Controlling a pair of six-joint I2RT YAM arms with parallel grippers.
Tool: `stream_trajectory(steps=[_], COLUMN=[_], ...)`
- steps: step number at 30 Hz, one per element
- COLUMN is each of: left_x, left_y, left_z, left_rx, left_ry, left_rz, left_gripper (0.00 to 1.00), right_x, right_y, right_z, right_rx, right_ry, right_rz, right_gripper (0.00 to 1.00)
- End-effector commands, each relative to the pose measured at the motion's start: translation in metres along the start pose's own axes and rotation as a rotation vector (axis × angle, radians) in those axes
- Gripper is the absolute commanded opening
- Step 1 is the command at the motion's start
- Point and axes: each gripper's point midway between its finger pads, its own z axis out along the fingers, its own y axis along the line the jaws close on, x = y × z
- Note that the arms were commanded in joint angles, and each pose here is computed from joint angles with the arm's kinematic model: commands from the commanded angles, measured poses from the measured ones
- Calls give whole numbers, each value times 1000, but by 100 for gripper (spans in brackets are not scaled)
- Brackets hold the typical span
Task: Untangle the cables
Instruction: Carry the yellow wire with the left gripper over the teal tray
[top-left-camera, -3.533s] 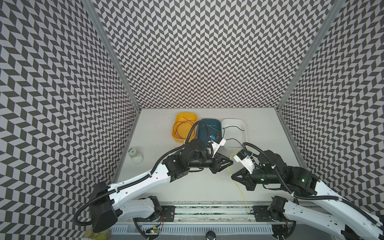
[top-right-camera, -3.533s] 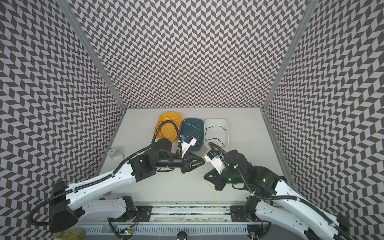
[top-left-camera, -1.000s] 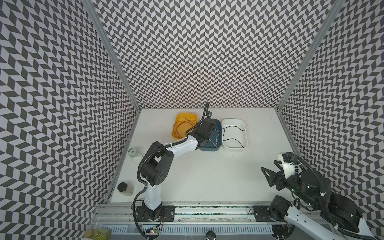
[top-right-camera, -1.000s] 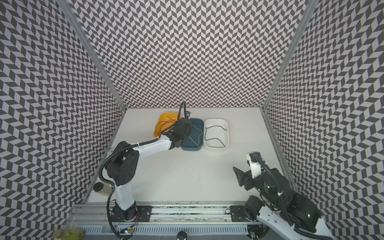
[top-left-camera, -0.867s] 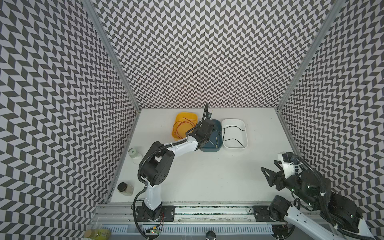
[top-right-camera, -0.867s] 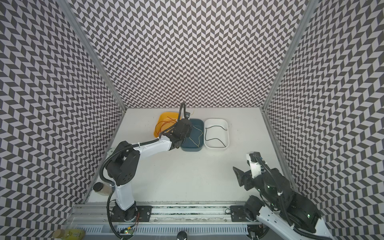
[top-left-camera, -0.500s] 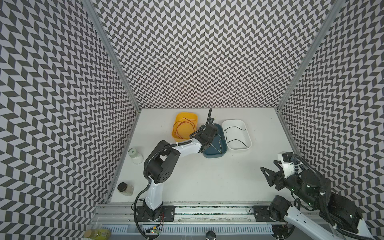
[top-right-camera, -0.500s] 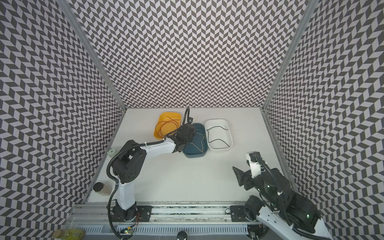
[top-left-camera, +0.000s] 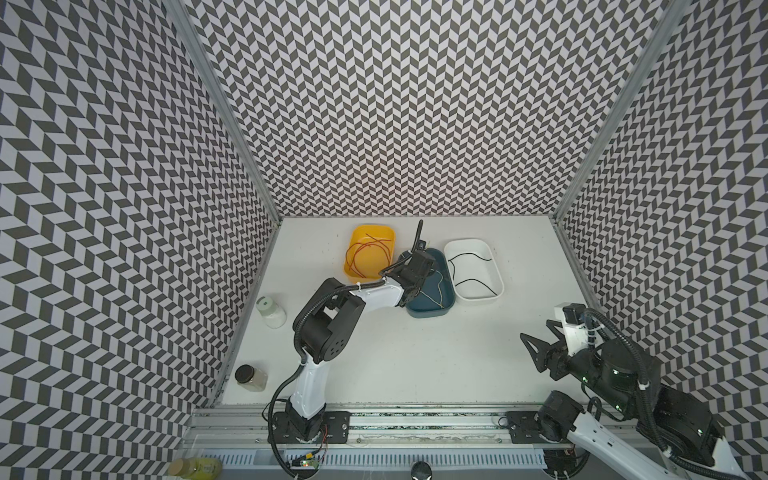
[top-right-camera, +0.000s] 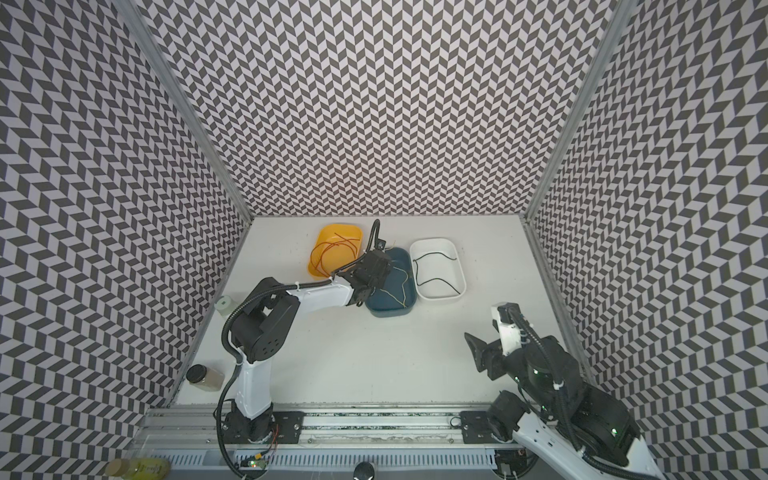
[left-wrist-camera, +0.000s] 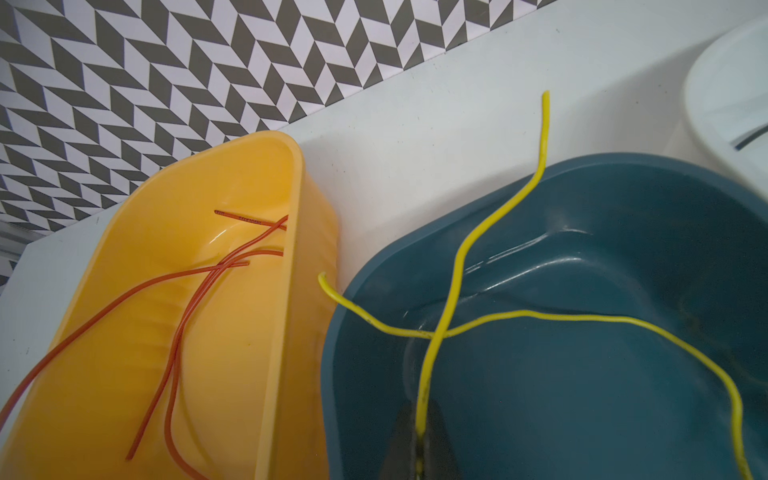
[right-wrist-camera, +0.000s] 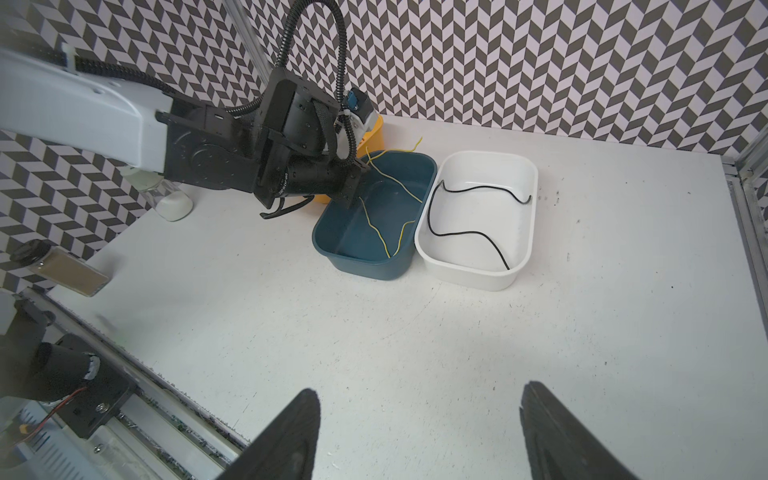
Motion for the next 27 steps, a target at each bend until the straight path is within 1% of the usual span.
stream_trajectory(steps=[1,3,5,8,18,23,27], left_x=[10,2,0,7,41,46,43], left_y=[2,3,0,-5,-6,1,6], left_z=[1,-4,-5,-2,20,28,31], left_rx=[-5,5,27,45,26,25,20], left_ry=[13,-11,-12,0,76,94,96], left_rz=[-1,-3,8,15,46,35,30], left_gripper=[0,0,0,0,0,0,0], right_x=[-6,-6,-6,-7,-6,-6,-7], right_y=[1,1,1,1,2,2,2], right_z=[3,3,3,2,2,3,3], right_rx=[-2,-2,-2,-3,-6,-7,-6], right_ry=[-25,-25,-27,-31,-35,-36,-39], right_rz=[-7,-7,-7,-6,-7,-9,-10], right_gripper=[76,76,76,75,75,75,75])
